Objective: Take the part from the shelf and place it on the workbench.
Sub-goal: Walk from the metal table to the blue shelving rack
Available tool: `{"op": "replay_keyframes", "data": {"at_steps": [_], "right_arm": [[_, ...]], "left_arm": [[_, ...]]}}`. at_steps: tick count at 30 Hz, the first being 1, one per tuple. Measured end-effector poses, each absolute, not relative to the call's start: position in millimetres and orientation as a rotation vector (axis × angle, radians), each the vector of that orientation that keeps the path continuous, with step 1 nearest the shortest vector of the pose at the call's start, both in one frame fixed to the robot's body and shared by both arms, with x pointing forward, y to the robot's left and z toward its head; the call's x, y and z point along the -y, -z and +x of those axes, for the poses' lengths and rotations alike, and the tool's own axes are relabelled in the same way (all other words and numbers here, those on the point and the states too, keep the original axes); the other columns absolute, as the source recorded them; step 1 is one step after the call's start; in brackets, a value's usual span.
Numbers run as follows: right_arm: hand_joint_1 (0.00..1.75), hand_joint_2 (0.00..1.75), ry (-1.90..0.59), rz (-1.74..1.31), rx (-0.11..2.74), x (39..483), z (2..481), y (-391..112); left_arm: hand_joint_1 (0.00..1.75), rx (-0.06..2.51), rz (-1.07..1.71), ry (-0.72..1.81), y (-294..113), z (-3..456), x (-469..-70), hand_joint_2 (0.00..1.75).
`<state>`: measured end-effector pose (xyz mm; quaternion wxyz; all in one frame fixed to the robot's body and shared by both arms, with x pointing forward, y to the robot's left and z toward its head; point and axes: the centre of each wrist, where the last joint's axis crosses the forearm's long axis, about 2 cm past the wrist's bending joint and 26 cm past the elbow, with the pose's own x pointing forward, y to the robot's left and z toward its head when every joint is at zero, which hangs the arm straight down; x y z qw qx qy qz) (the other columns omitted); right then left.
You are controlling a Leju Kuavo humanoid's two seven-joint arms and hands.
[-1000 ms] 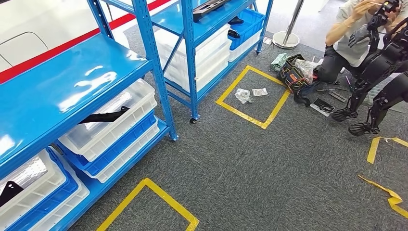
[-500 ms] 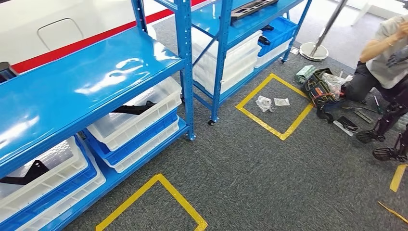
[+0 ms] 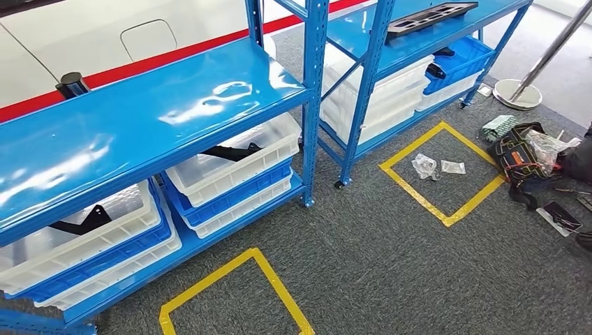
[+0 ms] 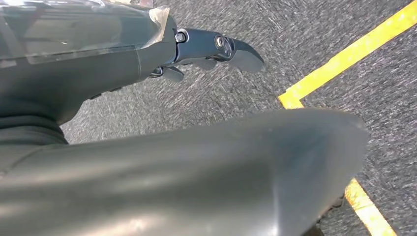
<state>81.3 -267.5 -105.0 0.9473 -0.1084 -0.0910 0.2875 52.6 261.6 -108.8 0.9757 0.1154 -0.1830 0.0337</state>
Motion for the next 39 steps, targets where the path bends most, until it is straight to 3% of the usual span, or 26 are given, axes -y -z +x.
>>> {"op": "replay_keyframes", "data": {"at_steps": [39], "right_arm": [[0.00, 1.75, -0.585, -0.228, 0.163, 272.5, 72.2, 106.9]], "left_arm": [[0.00, 0.369, 0.236, -0.066, 108.8, 52.3, -261.9, 0.00]]}}
